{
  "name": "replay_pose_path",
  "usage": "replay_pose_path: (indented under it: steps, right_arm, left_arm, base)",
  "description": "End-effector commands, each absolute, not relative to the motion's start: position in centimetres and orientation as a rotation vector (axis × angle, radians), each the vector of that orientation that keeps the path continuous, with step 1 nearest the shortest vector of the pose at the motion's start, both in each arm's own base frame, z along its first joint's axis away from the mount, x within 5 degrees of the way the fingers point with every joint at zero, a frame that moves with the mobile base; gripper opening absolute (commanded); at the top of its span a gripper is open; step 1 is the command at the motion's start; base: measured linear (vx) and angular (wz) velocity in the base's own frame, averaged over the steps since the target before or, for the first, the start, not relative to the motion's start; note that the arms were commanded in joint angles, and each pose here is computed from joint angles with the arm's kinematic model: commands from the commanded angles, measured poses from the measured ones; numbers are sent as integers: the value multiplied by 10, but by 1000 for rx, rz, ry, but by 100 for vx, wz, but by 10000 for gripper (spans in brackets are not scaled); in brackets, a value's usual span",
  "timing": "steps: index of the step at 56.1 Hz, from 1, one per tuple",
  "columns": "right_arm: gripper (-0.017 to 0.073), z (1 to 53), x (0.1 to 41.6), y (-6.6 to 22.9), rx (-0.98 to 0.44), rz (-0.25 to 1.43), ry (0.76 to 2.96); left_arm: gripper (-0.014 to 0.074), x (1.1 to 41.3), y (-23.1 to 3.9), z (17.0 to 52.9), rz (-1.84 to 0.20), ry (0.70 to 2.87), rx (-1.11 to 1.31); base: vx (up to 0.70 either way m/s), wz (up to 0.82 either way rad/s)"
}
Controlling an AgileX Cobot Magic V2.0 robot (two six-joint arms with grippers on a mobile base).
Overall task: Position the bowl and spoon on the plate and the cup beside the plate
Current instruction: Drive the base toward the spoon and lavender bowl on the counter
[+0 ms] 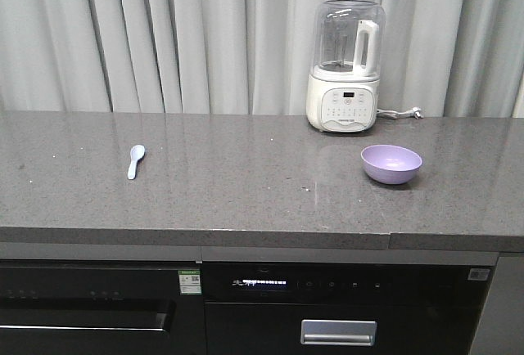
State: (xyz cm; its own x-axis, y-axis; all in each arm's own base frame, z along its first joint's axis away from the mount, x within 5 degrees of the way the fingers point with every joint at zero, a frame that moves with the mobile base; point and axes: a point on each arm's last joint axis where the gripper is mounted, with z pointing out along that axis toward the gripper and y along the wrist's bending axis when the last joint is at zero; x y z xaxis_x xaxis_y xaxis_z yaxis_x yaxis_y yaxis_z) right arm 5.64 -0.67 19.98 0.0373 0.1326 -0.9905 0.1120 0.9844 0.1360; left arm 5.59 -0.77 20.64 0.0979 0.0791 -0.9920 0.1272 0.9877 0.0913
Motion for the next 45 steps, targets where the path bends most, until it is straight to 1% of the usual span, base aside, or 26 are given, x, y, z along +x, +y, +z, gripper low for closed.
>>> replay_pose_path:
  steps: [1,45]
  right_arm:
    - [-8,205,56,-6,175,12,1463]
    - [-8,205,56,-6,175,12,1463]
  left_arm:
    - [-6,52,-7,223,-50,1355,144]
    - [-6,52,-7,223,-50,1355,144]
  base:
    - [0,0]
    - [0,0]
